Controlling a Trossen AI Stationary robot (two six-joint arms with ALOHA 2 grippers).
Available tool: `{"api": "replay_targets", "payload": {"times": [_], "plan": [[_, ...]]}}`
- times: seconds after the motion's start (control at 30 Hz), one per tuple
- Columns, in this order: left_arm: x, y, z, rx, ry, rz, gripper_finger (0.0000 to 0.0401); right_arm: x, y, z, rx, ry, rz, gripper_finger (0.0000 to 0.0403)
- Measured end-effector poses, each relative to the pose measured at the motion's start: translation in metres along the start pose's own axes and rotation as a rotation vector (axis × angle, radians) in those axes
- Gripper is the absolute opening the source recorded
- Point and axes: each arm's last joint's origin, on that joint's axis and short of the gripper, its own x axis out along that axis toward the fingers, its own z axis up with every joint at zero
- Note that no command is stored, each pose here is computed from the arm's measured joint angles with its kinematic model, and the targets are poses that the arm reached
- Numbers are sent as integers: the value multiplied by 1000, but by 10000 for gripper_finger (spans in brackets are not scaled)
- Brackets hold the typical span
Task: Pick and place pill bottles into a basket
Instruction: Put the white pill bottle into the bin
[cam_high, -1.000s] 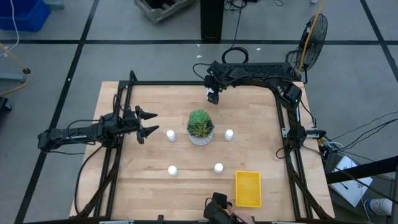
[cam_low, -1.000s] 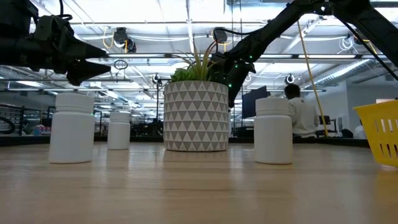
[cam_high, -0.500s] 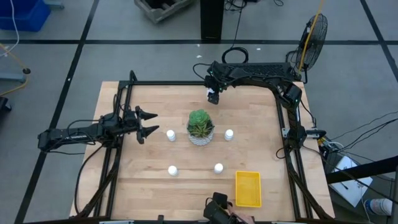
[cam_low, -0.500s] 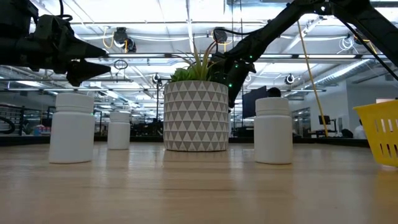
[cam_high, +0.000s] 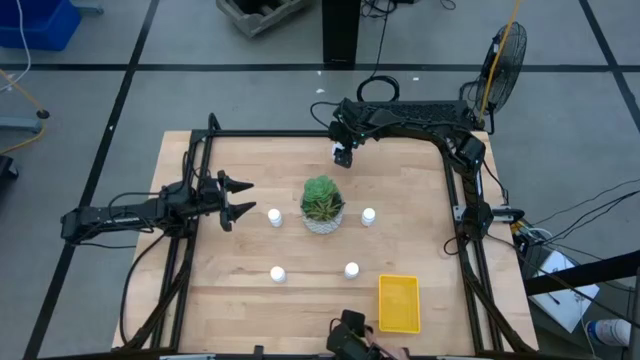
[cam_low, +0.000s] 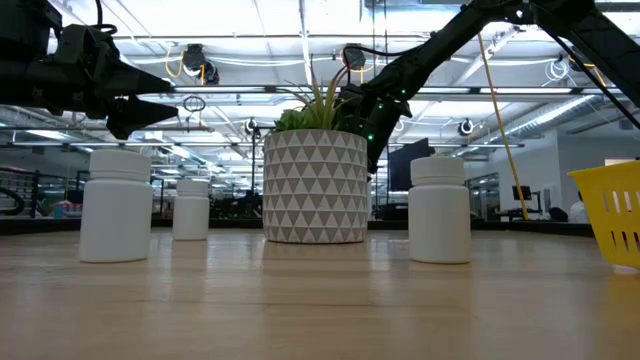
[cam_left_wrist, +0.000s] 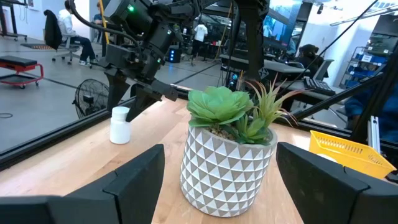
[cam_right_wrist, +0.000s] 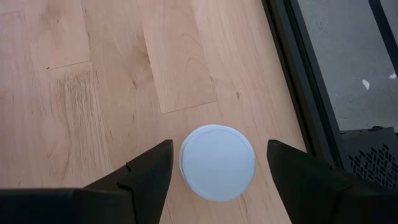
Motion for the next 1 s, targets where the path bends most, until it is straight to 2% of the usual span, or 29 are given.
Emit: {"api": "replay_targets", "payload": {"times": [0.47,0.77,1.0], "plan": [[0,0,0,-12,0,0,310,0,0,2,4,-16,-2,162],[0,0,0,-13,0,0,310,0,0,2,4,-15,-1,170],[0,0,0,2,-1,1,310,0,0,1,5,-12,0,155]]}}
